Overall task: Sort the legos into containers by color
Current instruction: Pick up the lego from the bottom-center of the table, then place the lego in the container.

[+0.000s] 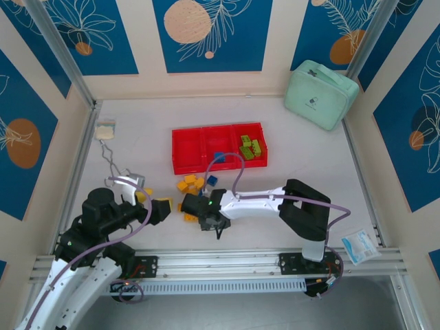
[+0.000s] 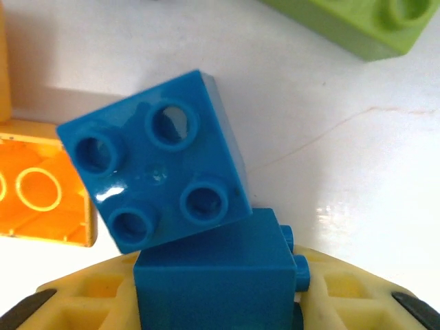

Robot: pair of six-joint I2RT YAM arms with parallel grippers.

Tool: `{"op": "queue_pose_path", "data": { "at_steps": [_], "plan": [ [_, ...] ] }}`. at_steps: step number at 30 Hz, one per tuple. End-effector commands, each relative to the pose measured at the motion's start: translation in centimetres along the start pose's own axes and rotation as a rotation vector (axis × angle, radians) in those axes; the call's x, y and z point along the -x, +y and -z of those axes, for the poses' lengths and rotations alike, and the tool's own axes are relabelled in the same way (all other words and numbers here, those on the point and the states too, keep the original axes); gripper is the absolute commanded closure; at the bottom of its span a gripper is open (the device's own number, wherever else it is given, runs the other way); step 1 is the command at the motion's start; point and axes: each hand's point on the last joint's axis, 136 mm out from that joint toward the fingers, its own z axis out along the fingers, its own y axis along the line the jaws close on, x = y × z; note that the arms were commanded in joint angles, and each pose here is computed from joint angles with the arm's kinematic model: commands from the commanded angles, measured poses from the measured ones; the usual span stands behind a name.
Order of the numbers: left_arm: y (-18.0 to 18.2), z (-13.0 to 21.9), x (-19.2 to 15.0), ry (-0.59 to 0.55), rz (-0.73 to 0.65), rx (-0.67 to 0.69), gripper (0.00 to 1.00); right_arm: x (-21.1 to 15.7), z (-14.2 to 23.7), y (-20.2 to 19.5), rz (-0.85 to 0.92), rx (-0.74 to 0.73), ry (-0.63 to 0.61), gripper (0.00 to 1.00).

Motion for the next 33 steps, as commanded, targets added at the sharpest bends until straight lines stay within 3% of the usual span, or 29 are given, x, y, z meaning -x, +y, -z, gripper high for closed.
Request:
{"op": "queue_pose_path", "data": {
  "at_steps": [1,6,10,15,23,33],
  "plan": [
    [-0.4,0.0,-0.1,0.001,-0.012,-0.022,0.01,2.1,4.4,0.4,0.098,0.041,-0.067,0.64],
    [0.0,-0.1,-0.1,0.005,-0.002,0.001,0.01,5.9,10.3,0.1,0.156,0.135,-0.149,0.66],
    [-0.1,-0.5,-0.4,0.027,0.005,-0.008,0.01,11.5,14.0,-0.7,0.195,0.216,-0.258,0.65],
    [0.0,-0.7,-0.5,0.041,0.010,-0.005,0.01,18.8,15.6,-2.4,0.194,0.316,-0.308,0.62],
    [0.3,-0.8,-0.6,0.045,0.015,0.011,0.01,26.1,12.0,-4.0,0.132,0.402,-0.237,0.61],
    [0.6,-1.0,-0.7,0.060,0.024,0.025,0.01,28.4,6.1,-3.5,0.105,0.405,-0.115,0.61]
  ]
}}
